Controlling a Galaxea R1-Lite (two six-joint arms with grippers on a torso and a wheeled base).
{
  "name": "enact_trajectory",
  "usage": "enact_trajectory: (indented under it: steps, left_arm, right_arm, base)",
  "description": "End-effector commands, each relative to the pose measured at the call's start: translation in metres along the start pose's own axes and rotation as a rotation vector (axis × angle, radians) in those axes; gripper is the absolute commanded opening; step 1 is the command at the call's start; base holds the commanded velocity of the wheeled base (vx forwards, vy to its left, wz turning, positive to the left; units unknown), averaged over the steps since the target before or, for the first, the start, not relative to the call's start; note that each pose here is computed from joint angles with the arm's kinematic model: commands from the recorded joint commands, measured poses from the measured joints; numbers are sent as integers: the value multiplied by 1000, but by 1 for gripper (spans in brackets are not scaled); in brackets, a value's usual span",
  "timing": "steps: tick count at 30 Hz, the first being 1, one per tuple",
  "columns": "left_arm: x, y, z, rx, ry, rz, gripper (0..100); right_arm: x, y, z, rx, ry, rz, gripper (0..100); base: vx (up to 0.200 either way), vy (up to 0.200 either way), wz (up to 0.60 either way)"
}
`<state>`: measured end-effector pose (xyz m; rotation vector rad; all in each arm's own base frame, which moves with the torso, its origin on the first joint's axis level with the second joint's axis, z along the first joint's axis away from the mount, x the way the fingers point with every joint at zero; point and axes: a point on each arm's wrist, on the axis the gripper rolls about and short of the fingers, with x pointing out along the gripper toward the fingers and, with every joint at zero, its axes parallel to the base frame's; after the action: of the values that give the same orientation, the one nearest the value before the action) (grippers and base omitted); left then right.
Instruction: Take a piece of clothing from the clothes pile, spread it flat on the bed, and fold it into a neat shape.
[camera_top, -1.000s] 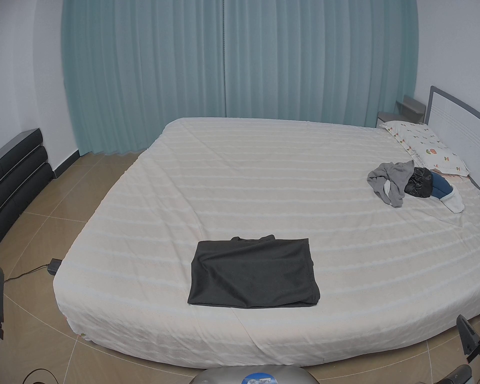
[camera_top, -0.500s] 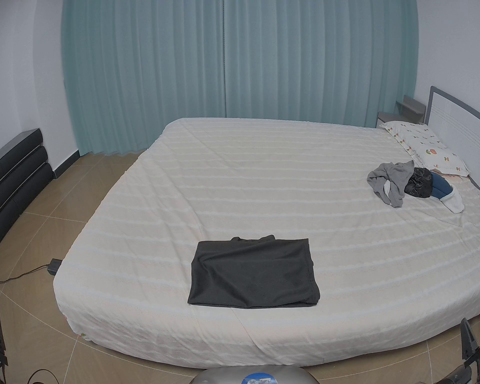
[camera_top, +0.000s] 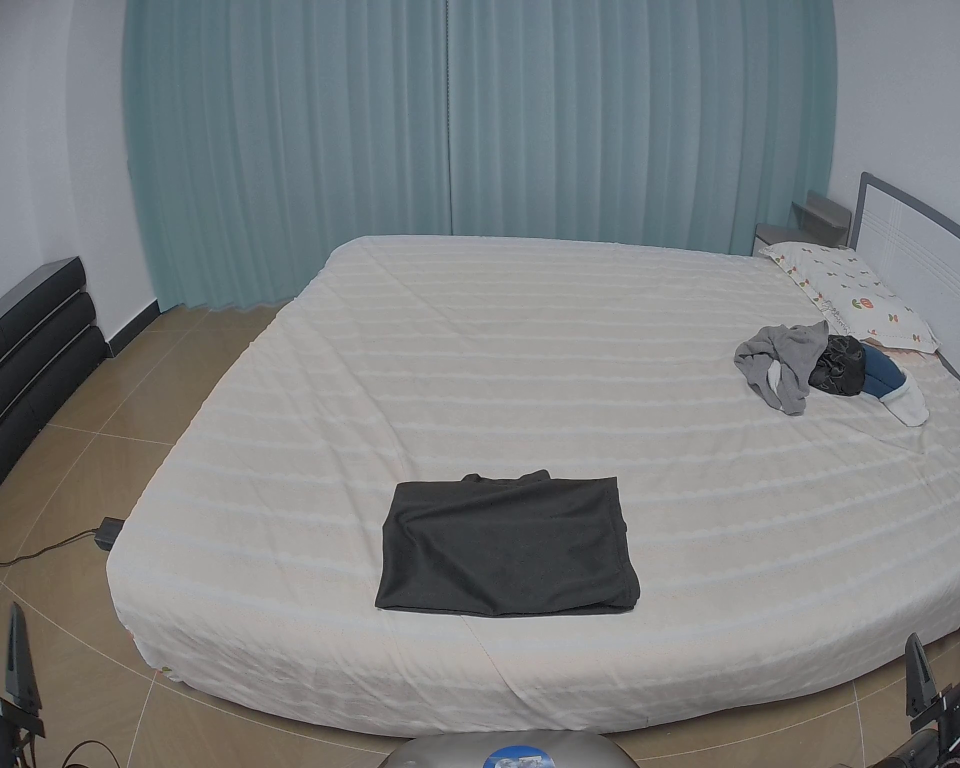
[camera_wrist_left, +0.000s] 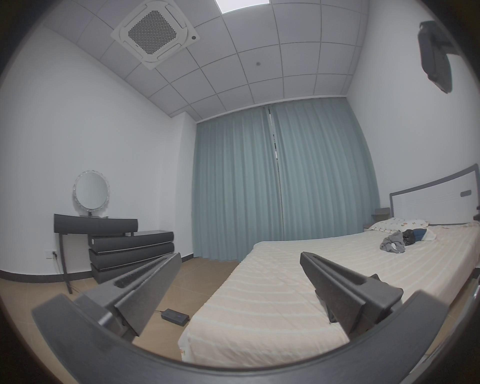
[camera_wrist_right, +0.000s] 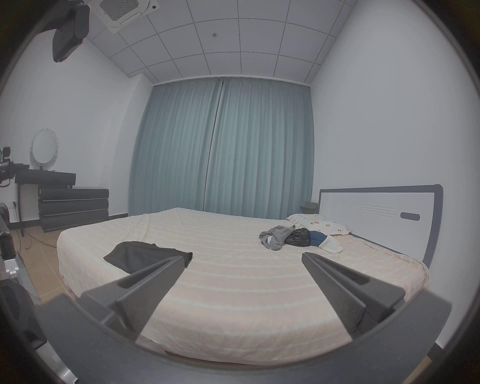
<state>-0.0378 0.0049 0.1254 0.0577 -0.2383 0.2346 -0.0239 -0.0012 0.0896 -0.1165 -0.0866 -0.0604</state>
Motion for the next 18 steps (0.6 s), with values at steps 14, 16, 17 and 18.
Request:
enact_trajectory:
  steps: [14, 16, 17, 18]
  left_arm:
    - [2, -9, -46, -103, 193, -186, 100]
    - [2, -9, -46, -109, 195, -196, 100]
    - [2, -9, -46, -106, 193, -201, 100]
    - [2, -9, -46, -104, 193, -207, 100]
  right_arm:
    - [0, 1, -7, 11, 17, -9, 100]
    - [0, 1, -7, 6, 19, -9, 100]
    - [0, 1, -7, 7, 21, -9, 100]
    - [0, 1, -7, 9, 25, -8, 100]
  base:
    - [0, 0, 0]
    - [0, 0, 0]
    - [0, 0, 0]
    - [0, 0, 0]
